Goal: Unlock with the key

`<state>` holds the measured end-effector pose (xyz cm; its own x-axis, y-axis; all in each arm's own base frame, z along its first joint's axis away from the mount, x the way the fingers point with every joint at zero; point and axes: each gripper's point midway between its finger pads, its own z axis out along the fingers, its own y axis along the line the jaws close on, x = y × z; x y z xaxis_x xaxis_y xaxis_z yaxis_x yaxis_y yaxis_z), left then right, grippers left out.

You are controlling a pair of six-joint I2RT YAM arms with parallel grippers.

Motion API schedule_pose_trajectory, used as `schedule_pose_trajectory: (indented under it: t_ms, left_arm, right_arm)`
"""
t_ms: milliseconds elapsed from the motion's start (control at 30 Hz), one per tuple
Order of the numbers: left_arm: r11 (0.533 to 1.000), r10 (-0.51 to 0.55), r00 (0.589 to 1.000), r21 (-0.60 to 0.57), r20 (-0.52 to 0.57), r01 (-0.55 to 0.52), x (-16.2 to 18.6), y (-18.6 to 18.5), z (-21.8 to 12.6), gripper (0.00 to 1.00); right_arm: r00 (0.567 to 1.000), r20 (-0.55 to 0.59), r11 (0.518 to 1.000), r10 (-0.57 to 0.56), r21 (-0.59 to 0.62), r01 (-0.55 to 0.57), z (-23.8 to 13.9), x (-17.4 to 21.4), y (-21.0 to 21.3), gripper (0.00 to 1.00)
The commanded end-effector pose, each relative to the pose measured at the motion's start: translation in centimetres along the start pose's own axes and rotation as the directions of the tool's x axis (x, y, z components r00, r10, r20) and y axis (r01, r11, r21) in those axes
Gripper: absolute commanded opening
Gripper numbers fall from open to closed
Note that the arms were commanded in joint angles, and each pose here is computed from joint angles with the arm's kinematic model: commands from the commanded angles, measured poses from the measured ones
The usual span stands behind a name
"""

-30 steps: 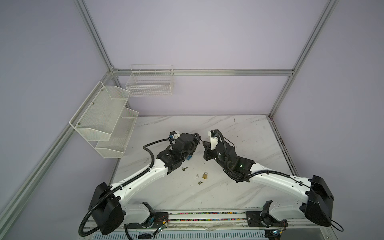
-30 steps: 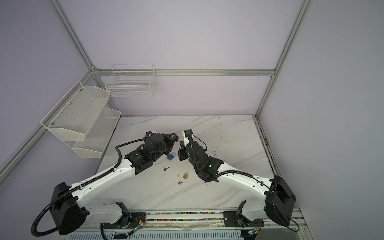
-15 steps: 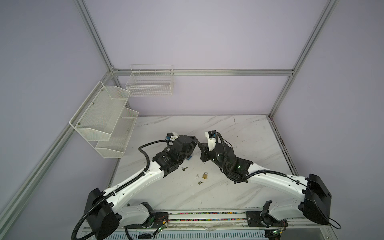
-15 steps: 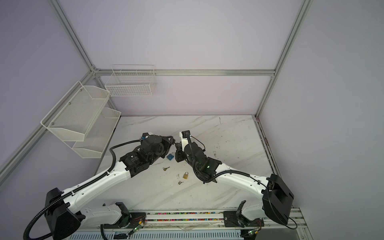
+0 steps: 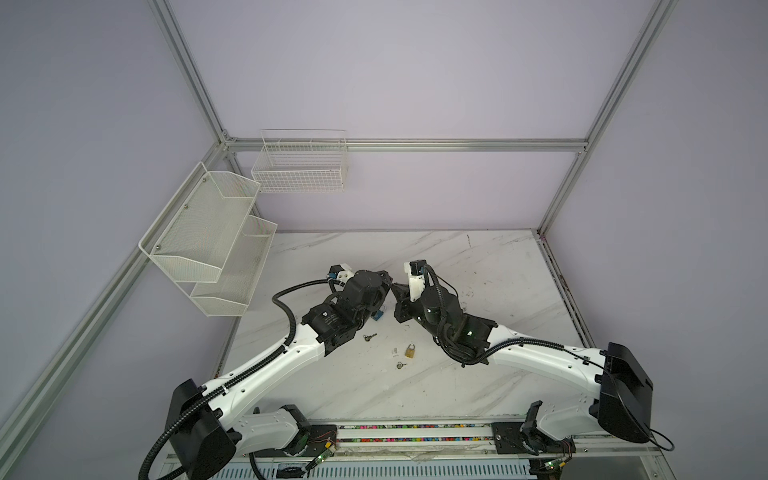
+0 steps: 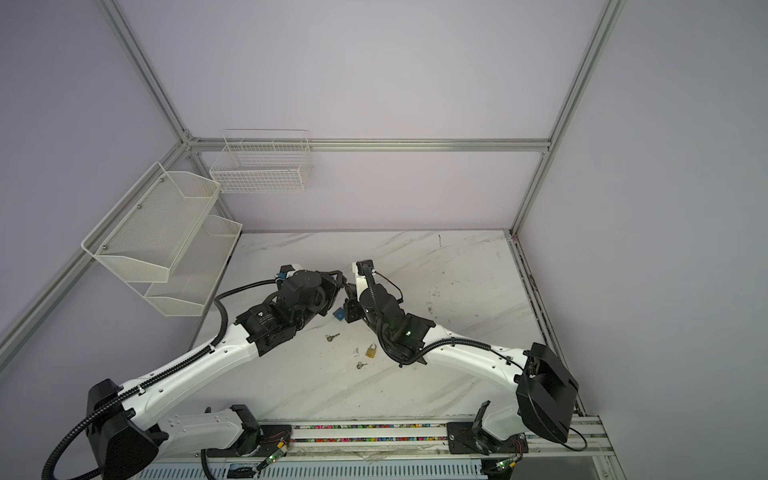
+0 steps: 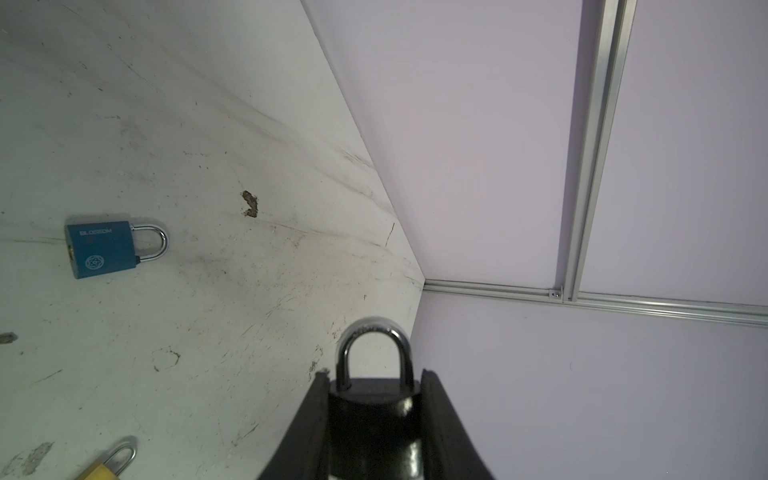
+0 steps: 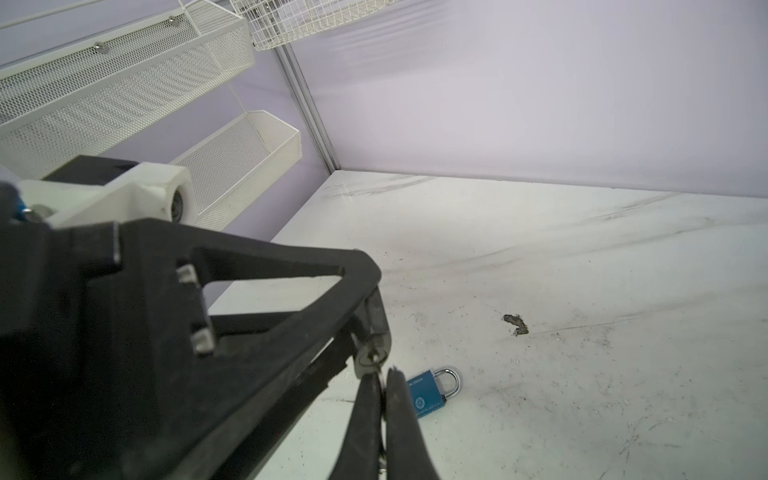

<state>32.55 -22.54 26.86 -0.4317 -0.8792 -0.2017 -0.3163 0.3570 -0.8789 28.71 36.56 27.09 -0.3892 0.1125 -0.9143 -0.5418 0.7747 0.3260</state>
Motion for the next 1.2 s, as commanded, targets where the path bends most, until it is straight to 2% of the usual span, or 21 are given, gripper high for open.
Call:
schedule_pose_trajectory:
  t_ms: [0,133,233,400,500,633,767,867,1067,1167]
  left_arm:
    - [0.988,0.017,0.947,0.148,-0.320,0.032,7.3,-4.7,-2.1,0.00]
    - [0.984,0.027,0.936,0.174,-0.351,0.037,8.3,-5.2,-2.7,0.00]
    - [0.985,0.025,0.943,0.171,-0.331,0.033,7.9,-4.7,-2.7,0.00]
    - [0.986,-0.001,0.952,0.159,-0.305,0.052,7.3,-3.3,-2.6,0.00]
    - [0.988,-0.010,0.957,0.147,-0.289,0.054,7.0,-2.5,-2.5,0.00]
    - [0.990,-0.010,0.965,0.131,-0.262,0.046,6.4,-1.7,-2.2,0.00]
    - [0.991,-0.015,0.973,0.127,-0.231,0.046,5.4,-1.4,-2.0,0.00]
    - [0.988,-0.020,0.975,0.144,-0.223,0.054,5.1,-1.9,-1.8,0.00]
    - [0.985,-0.007,0.983,0.168,-0.182,0.038,3.1,-3.0,-1.9,0.00]
    - [0.985,0.015,0.990,0.170,-0.140,0.009,1.8,-3.3,-2.2,0.00]
  right_arm:
    - [0.987,0.079,0.952,0.141,-0.284,-0.113,-0.8,-4.7,5.0,0.00]
    - [0.972,0.065,0.906,0.227,-0.381,-0.186,-1.7,-6.8,6.0,0.00]
    - [0.954,0.059,0.865,0.293,-0.441,-0.239,-2.9,-8.5,7.0,0.00]
    - [0.890,-0.012,0.788,0.455,-0.459,-0.410,-3.3,-9.1,6.2,0.00]
    - [0.850,-0.021,0.732,0.527,-0.498,-0.465,-4.8,-10.7,6.1,0.00]
    - [0.813,-0.037,0.664,0.581,-0.557,-0.499,-6.4,-12.3,6.7,0.00]
    - [0.790,-0.096,0.622,0.606,-0.563,-0.545,-6.3,-11.6,7.0,0.00]
    - [0.795,-0.092,0.653,0.600,-0.517,-0.553,-5.5,-10.1,6.1,0.00]
    - [0.907,-0.008,0.859,0.420,-0.320,-0.400,-3.3,-8.0,3.2,0.00]
    - [0.949,-0.010,0.929,0.315,-0.199,-0.311,-2.2,-5.8,1.3,0.00]
